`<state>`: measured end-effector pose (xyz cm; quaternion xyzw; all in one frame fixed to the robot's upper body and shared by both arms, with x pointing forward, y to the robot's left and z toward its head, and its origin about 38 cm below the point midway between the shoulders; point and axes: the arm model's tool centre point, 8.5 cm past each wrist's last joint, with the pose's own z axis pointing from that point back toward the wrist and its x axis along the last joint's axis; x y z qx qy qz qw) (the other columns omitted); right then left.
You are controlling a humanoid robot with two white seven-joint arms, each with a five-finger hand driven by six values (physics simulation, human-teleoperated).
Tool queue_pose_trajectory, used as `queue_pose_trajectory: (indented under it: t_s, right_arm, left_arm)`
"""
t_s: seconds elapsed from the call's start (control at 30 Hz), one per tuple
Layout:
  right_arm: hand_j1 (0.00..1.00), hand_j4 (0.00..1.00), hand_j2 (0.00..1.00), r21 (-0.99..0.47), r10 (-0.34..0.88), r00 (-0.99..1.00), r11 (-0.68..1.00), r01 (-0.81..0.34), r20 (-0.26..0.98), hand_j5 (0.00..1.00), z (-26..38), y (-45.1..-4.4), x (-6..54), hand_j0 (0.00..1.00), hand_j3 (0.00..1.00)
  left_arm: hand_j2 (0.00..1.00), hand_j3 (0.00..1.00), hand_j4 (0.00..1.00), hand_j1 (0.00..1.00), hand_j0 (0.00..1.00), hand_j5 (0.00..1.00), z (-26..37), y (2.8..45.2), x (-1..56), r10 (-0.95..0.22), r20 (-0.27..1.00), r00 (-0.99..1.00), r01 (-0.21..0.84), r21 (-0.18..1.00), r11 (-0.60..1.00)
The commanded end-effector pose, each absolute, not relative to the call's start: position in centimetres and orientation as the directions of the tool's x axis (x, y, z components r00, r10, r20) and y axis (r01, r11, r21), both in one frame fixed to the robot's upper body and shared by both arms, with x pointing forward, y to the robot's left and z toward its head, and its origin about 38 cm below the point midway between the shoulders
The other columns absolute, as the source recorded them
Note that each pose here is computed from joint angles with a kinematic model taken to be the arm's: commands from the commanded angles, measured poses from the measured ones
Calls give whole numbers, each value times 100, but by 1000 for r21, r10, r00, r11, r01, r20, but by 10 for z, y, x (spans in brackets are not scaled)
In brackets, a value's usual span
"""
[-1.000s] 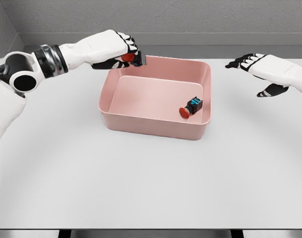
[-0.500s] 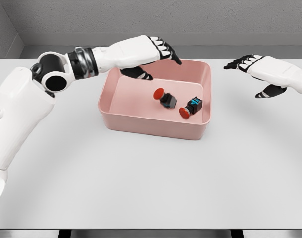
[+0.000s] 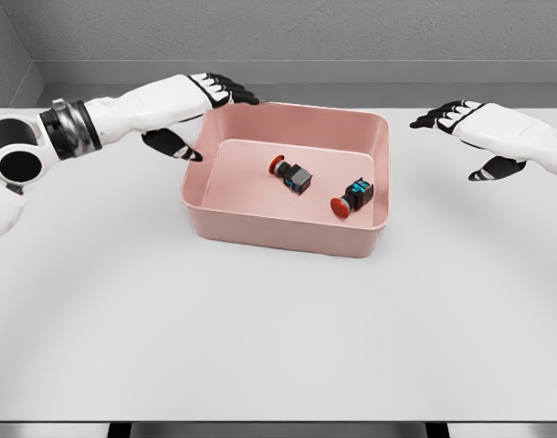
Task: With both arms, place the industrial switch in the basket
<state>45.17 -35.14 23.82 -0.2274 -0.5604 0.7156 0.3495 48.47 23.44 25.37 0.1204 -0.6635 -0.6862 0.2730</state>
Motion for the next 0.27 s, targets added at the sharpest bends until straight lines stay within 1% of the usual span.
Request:
queue_pose_trajectory:
  t_s: [0.0,0.13,0.17,0.23]
  right_arm:
    - [100,100,100,-962,755,-651,-122,-246,71,100,239,-351,452,100,100]
    - [100,100,100,-963,756,-651,-122,-241,68,100,241,-352,452,100,100]
    - [100,100,100,-962,756,-651,-122,-243,69,100,240,-352,452,100,100]
    - [100,100,100,-962,756,-651,-122,-243,69,100,240,-352,452,100,100]
  left_arm:
    - [100,100,100,100,100,100,265,274,482,-578,221,-786,228,972,61]
    - [100,100,100,100,100,100,259,314,476,-638,224,-737,258,965,41]
    - [100,100,100,100,100,100,261,328,474,-660,219,-719,254,966,45]
    - [100,100,100,100,100,100,267,339,473,-678,218,-702,237,969,66]
